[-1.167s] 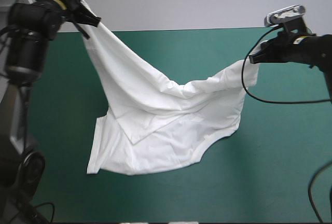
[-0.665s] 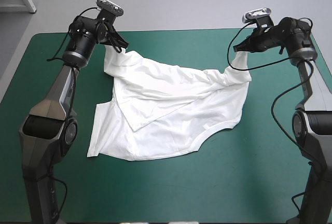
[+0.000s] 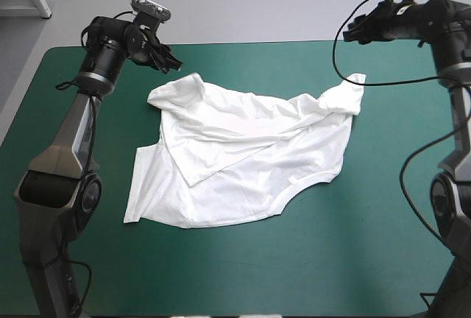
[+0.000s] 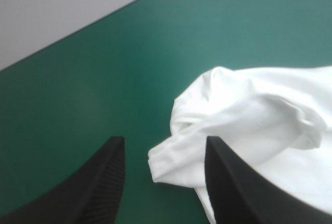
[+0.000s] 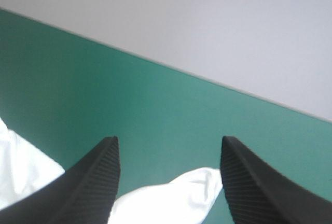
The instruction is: Fold the cloth
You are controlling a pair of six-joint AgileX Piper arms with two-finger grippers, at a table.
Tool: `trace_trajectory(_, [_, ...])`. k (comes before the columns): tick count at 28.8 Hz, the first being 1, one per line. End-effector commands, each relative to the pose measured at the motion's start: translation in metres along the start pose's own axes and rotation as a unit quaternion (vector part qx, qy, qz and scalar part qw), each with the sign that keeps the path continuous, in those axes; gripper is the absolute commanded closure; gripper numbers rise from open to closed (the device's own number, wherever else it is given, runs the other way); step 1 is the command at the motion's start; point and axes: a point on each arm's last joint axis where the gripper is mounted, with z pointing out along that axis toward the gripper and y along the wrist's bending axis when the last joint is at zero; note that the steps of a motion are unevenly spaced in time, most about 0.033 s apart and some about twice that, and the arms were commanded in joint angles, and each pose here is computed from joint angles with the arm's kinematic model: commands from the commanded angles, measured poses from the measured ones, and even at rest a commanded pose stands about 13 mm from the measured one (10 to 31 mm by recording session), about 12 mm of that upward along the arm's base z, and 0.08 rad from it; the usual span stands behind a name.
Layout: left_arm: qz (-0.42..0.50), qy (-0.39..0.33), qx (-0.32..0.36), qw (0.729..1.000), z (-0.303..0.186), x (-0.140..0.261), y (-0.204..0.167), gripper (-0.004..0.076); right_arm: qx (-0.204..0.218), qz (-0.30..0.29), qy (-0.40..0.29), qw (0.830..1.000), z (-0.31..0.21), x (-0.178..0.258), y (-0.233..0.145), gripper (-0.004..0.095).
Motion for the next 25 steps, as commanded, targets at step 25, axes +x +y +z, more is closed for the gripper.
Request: trace_trajectory(25, [0.064, -0.102, 0.209, 0.971, -0.186, 0.243, -0.124, 0.0397, -0.089, 0.067, -0.021, 0.994, -0.188, 0.036, 0.072, 0.0446])
